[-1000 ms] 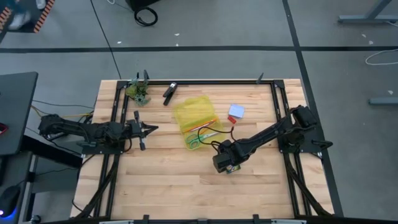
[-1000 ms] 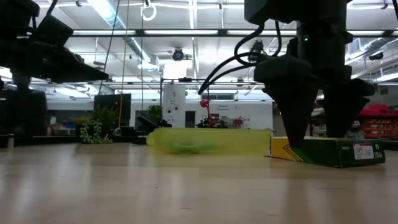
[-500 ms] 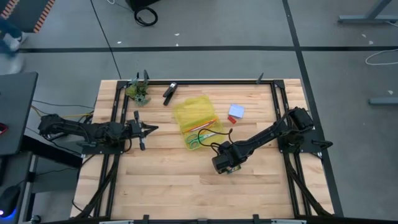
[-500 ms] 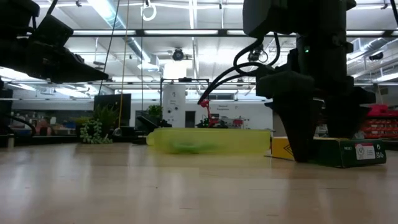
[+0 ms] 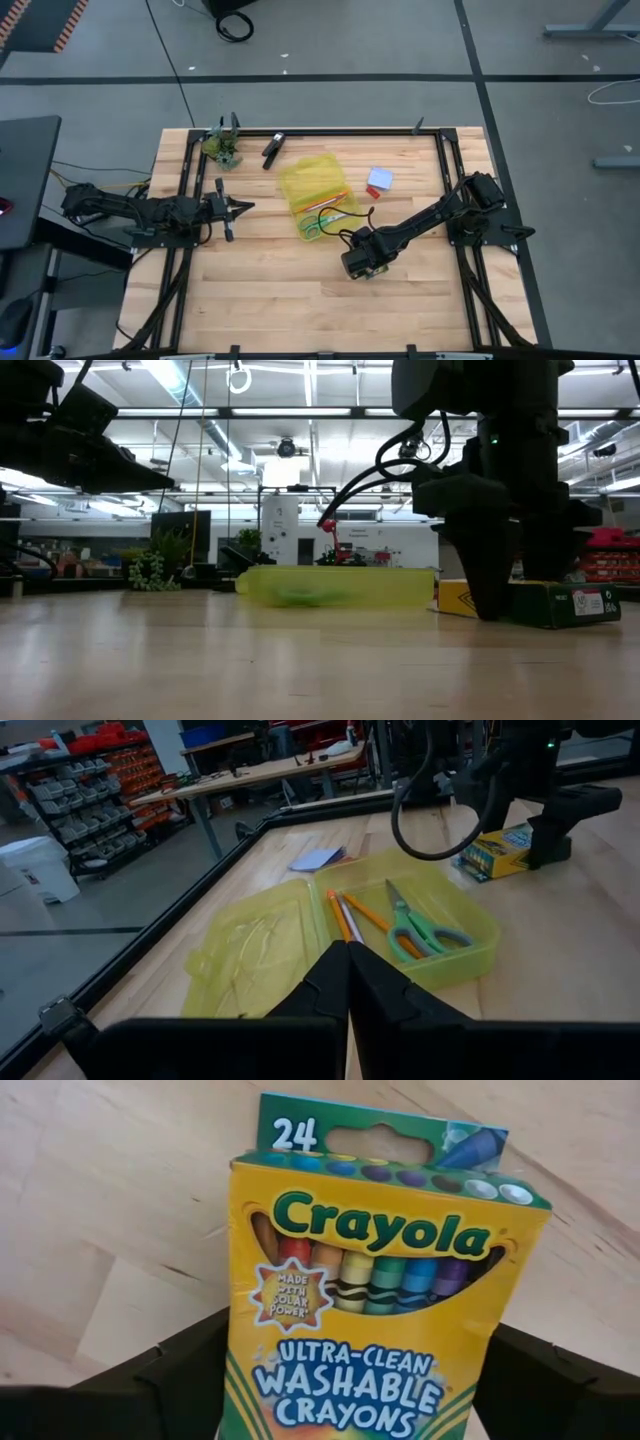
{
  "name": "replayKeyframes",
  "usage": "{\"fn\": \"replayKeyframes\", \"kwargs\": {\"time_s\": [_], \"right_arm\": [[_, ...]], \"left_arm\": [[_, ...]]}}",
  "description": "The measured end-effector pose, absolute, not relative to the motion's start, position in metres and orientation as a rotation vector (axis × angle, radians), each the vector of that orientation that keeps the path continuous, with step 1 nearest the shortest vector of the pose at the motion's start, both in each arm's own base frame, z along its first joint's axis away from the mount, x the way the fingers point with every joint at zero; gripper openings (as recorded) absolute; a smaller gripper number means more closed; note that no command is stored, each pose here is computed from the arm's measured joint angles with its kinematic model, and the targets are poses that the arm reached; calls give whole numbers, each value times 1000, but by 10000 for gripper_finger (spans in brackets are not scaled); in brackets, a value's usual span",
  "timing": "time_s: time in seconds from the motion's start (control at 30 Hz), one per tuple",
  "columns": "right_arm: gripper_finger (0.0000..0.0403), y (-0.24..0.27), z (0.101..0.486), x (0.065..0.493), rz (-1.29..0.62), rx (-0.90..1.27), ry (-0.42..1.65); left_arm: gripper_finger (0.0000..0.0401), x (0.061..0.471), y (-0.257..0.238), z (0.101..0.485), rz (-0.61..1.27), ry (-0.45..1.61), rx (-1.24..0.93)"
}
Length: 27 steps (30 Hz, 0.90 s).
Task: Pack school essentials
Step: Put the yellow crayon box into the yellow supply box
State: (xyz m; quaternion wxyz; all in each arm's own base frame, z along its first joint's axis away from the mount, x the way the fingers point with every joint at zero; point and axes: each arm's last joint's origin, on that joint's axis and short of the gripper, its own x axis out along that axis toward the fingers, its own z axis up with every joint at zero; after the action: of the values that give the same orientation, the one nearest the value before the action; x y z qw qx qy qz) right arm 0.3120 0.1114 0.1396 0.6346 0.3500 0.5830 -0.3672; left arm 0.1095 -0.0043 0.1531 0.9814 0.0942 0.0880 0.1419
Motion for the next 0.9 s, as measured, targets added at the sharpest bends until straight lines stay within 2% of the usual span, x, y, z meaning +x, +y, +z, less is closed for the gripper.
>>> {"fn": "replayKeyframes", "kwargs": {"time_s": [0.27,0.47,0.9], "right_arm": [[344,108,141,313,-827,779,1341],[343,101,142,315,-831,778,1343],[343,89,150,320,-740,840,1409]], "left_arm": [[19,110,-4,153,286,177,189],[10,110,-4,153,285,177,190],[13,110,-4,153,286,177,190]]}}
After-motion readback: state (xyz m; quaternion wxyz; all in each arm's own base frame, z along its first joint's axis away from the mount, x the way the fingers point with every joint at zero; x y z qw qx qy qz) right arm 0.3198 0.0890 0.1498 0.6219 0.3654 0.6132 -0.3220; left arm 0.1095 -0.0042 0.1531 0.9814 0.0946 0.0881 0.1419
